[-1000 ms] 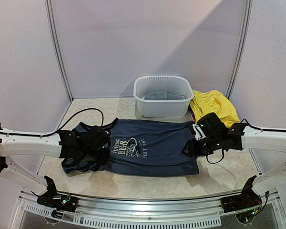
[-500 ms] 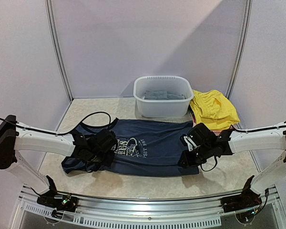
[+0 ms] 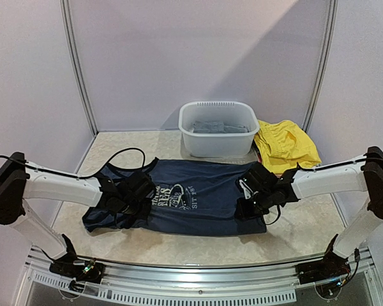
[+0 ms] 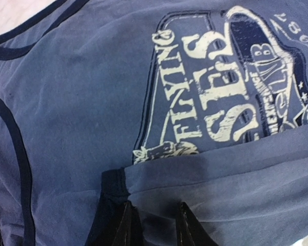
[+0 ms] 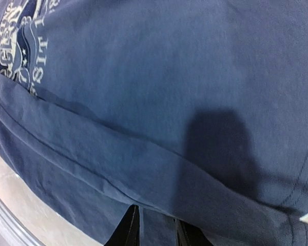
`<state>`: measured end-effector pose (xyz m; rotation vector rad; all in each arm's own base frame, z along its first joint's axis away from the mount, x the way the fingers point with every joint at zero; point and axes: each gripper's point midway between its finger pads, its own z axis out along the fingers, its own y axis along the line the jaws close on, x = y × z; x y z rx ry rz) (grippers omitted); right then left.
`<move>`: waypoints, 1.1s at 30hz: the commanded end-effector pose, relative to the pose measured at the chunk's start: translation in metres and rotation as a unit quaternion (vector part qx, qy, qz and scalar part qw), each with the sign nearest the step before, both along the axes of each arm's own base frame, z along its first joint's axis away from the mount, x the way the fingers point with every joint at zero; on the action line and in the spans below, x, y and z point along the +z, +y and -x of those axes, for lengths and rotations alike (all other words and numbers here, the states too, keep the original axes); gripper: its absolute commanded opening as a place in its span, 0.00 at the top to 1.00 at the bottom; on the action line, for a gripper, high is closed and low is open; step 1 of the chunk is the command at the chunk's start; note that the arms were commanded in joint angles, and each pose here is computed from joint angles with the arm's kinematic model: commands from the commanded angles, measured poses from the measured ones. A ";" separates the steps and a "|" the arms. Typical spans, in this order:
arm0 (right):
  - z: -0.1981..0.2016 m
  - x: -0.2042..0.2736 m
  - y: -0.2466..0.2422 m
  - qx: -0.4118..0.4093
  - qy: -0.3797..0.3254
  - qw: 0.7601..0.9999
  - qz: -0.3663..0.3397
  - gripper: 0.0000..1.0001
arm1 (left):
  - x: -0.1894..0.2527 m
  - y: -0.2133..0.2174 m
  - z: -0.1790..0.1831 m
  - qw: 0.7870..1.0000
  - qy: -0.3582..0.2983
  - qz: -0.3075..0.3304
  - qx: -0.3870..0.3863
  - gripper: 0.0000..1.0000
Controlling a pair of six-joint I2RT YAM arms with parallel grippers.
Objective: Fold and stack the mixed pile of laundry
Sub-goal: Fold the flattened tank top at the center of the board.
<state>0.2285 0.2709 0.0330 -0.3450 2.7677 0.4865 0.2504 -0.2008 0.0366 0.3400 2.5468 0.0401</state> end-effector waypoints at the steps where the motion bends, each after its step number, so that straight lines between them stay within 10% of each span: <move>1: -0.021 -0.004 -0.005 -0.020 -0.013 1.000 0.019 0.75 | -0.003 0.018 0.003 1.000 0.002 -0.012 0.023 0.70; 23: -0.042 0.014 0.016 -0.017 -0.038 0.998 -0.036 0.66 | 0.048 0.152 0.049 0.953 -0.050 0.014 0.300 0.15; 33: -0.044 0.008 0.029 0.003 -0.043 0.997 -0.060 0.64 | 0.049 0.194 0.094 0.893 -0.041 0.155 0.421 0.20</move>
